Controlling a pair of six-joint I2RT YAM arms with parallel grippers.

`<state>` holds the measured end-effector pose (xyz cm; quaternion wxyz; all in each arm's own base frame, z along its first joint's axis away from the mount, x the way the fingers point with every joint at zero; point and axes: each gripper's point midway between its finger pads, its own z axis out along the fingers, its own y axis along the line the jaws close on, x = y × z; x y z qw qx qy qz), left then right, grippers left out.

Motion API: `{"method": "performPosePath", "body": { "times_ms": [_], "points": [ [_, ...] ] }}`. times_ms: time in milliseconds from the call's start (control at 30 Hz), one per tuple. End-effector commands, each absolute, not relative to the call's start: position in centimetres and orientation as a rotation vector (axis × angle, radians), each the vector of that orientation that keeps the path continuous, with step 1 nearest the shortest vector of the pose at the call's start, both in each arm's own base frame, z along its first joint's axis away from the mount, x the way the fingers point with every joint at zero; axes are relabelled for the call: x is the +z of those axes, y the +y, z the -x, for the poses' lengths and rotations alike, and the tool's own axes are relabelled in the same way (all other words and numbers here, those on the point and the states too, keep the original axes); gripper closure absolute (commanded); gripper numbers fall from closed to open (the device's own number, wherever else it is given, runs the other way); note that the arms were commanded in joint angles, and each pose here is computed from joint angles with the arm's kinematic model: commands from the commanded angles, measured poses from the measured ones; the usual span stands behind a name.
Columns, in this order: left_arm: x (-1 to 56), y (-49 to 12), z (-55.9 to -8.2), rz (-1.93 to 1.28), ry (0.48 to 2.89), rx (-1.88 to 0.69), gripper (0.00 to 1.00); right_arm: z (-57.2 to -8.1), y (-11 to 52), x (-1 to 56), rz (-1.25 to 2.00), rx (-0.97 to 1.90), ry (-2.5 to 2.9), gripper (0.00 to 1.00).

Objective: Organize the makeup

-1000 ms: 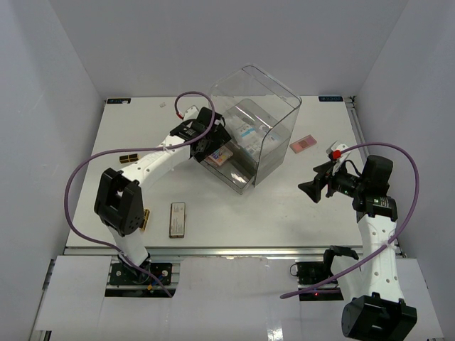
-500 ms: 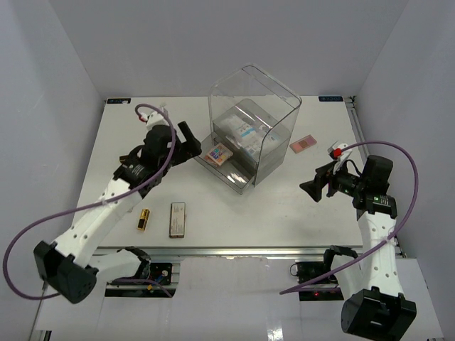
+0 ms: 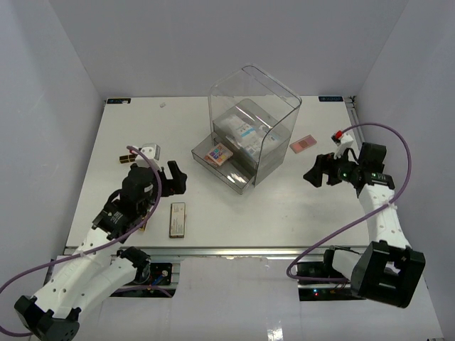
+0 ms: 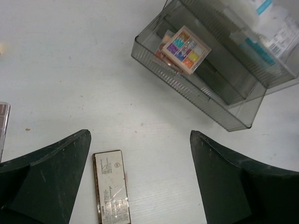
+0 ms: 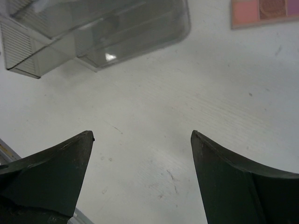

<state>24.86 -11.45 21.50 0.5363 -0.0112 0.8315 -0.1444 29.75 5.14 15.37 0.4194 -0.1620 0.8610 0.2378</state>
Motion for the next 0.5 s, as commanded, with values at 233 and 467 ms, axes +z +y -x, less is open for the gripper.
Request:
{"method": "performPosePath", "body": {
  "times_ms": [233,467],
  "points": [
    [20.5,-10.1,-24.3,-0.027,1.955,-0.274,0.02,-44.6,0.2,14.3,-0.235,0.072,2.312,0.1],
    [20.1,-9.5,-24.4,-0.002,1.965,-0.234,0.02,-50.6,2.2,11.6,-0.448,0.11,2.322,0.1]
  ]
}}
